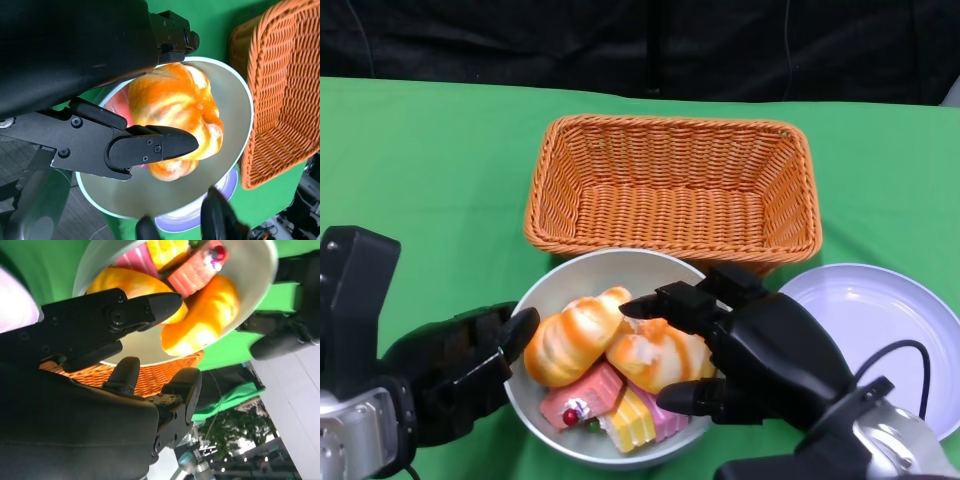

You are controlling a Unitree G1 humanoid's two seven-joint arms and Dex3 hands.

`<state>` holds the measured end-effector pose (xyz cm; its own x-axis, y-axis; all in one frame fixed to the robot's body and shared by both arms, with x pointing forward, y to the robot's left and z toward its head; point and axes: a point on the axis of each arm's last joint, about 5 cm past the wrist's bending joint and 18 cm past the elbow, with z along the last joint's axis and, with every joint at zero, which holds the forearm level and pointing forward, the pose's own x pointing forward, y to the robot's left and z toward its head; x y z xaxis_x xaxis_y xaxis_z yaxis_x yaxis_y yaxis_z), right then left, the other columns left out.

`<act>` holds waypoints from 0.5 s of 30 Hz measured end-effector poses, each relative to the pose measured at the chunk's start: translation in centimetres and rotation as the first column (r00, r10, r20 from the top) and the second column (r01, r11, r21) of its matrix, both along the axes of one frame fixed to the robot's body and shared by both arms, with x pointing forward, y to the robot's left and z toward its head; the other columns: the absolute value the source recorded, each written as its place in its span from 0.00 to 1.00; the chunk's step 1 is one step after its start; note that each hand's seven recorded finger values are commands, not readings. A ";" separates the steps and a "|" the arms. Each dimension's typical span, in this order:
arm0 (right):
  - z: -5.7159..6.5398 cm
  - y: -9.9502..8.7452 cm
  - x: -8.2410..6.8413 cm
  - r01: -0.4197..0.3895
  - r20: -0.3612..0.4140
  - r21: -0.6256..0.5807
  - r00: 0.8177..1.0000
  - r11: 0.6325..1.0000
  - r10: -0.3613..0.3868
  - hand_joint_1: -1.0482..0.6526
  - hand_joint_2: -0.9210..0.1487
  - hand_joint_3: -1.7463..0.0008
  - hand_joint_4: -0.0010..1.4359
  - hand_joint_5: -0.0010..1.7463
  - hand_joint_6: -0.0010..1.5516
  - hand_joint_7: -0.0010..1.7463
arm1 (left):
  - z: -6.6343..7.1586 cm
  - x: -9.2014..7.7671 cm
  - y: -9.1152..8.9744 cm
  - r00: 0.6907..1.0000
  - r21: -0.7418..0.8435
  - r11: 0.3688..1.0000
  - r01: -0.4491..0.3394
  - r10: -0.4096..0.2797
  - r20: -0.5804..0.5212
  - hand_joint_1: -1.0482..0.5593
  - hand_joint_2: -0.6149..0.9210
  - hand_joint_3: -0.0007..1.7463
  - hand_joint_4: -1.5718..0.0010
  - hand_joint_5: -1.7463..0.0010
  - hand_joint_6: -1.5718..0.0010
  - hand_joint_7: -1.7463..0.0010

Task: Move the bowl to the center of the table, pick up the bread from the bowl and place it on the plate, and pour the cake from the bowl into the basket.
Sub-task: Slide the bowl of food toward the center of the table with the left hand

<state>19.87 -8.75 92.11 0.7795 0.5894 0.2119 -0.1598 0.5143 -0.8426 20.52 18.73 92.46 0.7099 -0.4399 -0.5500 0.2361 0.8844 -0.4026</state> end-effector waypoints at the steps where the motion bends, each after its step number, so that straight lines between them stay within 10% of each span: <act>1: -0.2 0.0 0.2 -0.002 0.005 -0.019 1.000 1.000 0.002 0.27 0.00 0.94 0.08 0.60 0.17 0.31 | 0.0 -0.1 -0.1 1.000 0.002 1.000 0.006 -0.006 0.002 0.25 1.00 0.26 0.99 1.00 0.98 0.99; 15: -2.3 0.2 2.2 0.025 0.073 -0.188 0.997 0.982 -0.012 0.28 0.00 0.95 0.27 0.45 0.36 0.16 | -0.2 -0.5 -1.0 0.999 0.049 0.998 0.030 -0.032 0.041 0.26 1.00 0.27 0.93 0.96 0.94 0.98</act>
<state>22.03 -8.50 89.76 0.7776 0.6097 0.1537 -0.0875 0.3470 -0.9338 20.00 17.68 92.31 0.7193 -0.4357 -0.5412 0.2791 0.8945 -0.3492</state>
